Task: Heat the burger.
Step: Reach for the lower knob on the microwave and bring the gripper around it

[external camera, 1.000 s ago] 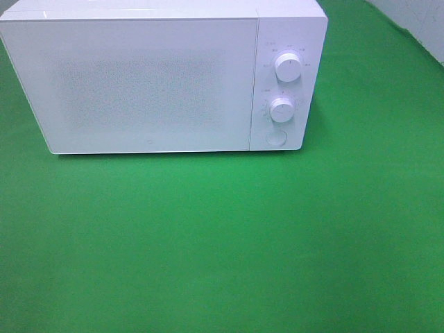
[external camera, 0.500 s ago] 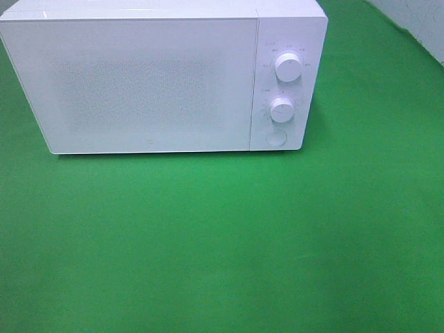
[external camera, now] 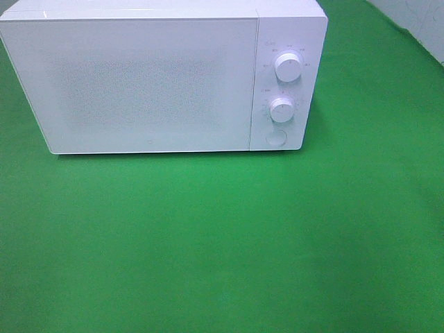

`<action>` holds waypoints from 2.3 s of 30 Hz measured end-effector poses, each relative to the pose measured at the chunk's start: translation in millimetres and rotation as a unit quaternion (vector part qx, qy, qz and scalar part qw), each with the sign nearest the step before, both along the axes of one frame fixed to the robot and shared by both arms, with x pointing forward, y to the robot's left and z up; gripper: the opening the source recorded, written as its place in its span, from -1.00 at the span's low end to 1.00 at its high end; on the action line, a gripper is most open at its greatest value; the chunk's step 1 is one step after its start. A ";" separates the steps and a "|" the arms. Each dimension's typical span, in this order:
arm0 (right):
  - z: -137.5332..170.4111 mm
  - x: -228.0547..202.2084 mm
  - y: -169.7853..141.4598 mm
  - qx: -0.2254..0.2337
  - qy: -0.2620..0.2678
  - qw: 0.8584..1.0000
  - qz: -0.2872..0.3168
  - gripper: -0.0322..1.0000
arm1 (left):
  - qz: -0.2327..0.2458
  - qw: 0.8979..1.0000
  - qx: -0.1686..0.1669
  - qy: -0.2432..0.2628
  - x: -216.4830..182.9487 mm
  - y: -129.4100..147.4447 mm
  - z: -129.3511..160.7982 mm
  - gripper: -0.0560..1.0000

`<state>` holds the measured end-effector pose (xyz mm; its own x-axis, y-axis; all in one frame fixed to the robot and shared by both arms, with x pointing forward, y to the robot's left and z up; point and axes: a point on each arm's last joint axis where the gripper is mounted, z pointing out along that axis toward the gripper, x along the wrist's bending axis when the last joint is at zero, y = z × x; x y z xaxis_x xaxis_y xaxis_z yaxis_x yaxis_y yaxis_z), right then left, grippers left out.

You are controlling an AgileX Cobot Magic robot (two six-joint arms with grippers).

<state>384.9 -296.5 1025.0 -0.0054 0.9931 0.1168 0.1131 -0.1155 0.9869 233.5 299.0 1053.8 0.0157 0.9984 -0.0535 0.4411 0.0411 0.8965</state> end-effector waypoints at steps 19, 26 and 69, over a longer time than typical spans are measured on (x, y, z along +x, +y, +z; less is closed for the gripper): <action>-59.5 67.1 1.7 -0.023 0.018 0.998 -0.049 0.53 | 0.000 1.000 0.000 0.000 0.0 0.0 0.0 0.95; -82.7 73.3 34.6 -0.049 0.028 0.998 -0.026 0.53 | 0.000 1.000 0.000 0.000 0.0 0.0 0.0 0.95; -102.2 113.3 166.9 -0.069 0.026 0.997 0.011 0.53 | 0.000 1.000 0.000 0.000 0.0 0.0 0.0 0.95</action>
<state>498.2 -129.5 922.8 -0.0248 0.9995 -0.0203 0.1658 0.0241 0.9859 233.5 299.0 1053.8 0.0157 0.9984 -0.0535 0.4411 0.0411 0.8965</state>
